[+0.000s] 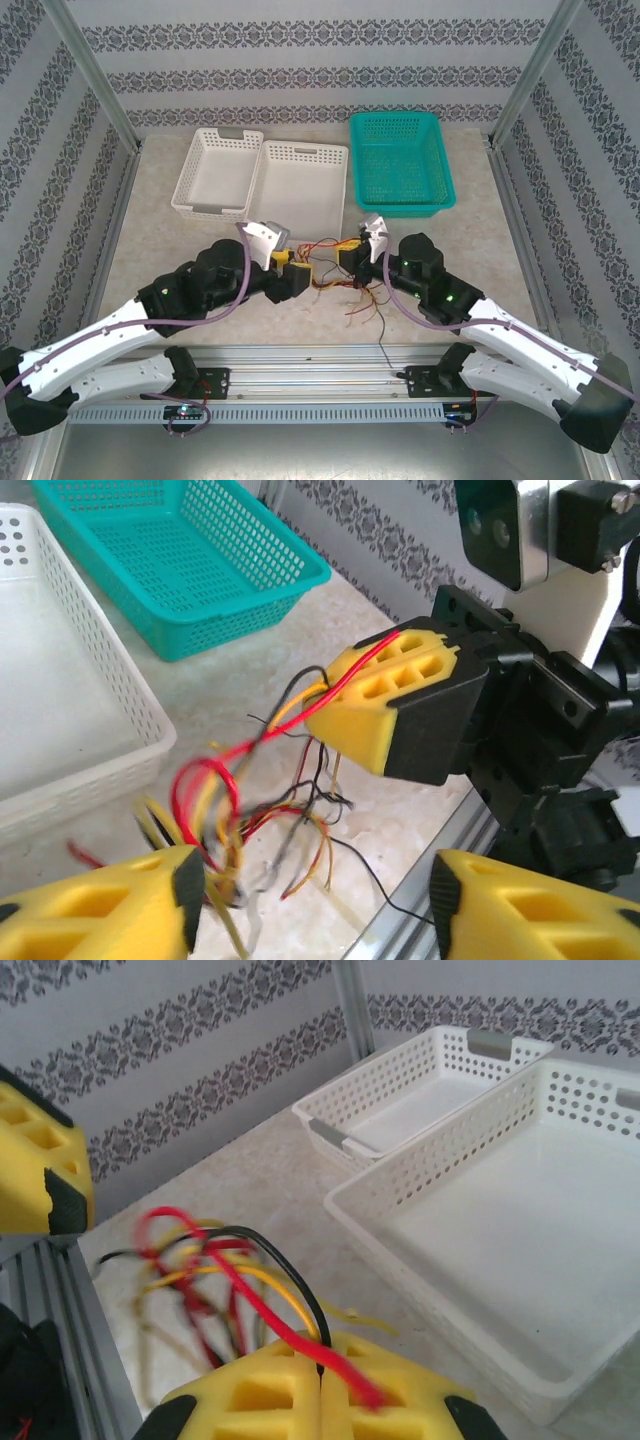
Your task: Untangle the cables
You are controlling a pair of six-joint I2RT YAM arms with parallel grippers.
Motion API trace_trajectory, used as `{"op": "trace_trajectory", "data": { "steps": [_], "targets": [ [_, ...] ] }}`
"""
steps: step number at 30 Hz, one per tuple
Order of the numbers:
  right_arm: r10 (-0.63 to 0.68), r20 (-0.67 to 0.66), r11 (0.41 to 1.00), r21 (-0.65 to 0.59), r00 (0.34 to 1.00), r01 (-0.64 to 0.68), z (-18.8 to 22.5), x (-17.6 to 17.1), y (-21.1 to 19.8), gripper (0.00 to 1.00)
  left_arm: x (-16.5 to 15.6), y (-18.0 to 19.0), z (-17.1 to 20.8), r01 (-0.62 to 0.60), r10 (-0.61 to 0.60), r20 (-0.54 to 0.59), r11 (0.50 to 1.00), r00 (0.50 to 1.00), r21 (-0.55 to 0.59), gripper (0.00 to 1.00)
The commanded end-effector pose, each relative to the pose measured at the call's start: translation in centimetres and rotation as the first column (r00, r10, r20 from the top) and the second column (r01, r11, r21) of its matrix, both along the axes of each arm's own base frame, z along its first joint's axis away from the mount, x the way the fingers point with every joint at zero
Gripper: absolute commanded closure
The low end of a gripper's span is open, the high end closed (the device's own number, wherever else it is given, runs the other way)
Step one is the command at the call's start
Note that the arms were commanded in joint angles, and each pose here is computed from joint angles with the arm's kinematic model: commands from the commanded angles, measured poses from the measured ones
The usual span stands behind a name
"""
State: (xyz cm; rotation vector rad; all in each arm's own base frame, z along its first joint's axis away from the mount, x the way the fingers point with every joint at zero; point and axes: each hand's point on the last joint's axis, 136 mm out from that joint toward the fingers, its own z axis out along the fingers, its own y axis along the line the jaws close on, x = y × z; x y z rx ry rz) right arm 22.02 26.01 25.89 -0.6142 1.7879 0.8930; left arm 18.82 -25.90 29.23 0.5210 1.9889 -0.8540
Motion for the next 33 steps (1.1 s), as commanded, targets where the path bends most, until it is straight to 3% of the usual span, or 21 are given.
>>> {"op": "trace_trajectory", "data": {
  "steps": [1, 7, 14, 28, 30, 33],
  "targets": [
    [-0.027, 0.017, 0.994, 0.104, 0.999, 0.025, 3.6, 0.3, -0.2, 1.00, 0.2, 0.8, -0.1, -0.030, 0.031, 0.022, 0.998, 0.999, -0.046, 0.32],
    [-0.013, 0.004, 0.983, 0.185, 1.000, 0.012, 5.7, 0.2, -0.2, 1.00, -0.6, 0.0, -2.5, 0.006, -0.011, -0.043, 0.993, 0.999, -0.116, 0.28],
    [0.052, 0.033, 0.963, 0.262, 0.998, -0.059, 9.1, -1.2, -0.2, 1.00, -0.2, -0.1, -5.1, -0.021, 0.013, -0.069, 0.993, 0.998, -0.113, 0.27],
    [0.195, 0.016, 0.924, 0.333, 0.981, -0.189, 11.1, -3.5, 0.8, 1.00, 3.1, -1.4, -5.5, -0.083, 0.091, 0.082, 0.992, 0.992, -0.098, 0.19],
    [0.203, 0.019, 0.921, 0.337, 0.979, -0.197, 11.3, -3.7, 0.8, 1.00, 3.4, -1.6, -5.6, -0.084, 0.092, 0.097, 0.992, 0.991, -0.092, 0.20],
    [0.211, 0.024, 0.916, 0.343, 0.977, -0.206, 11.7, -4.1, 0.7, 1.00, 3.7, -1.8, -5.9, -0.085, 0.094, 0.114, 0.993, 0.989, -0.085, 0.31]
  ]
}}
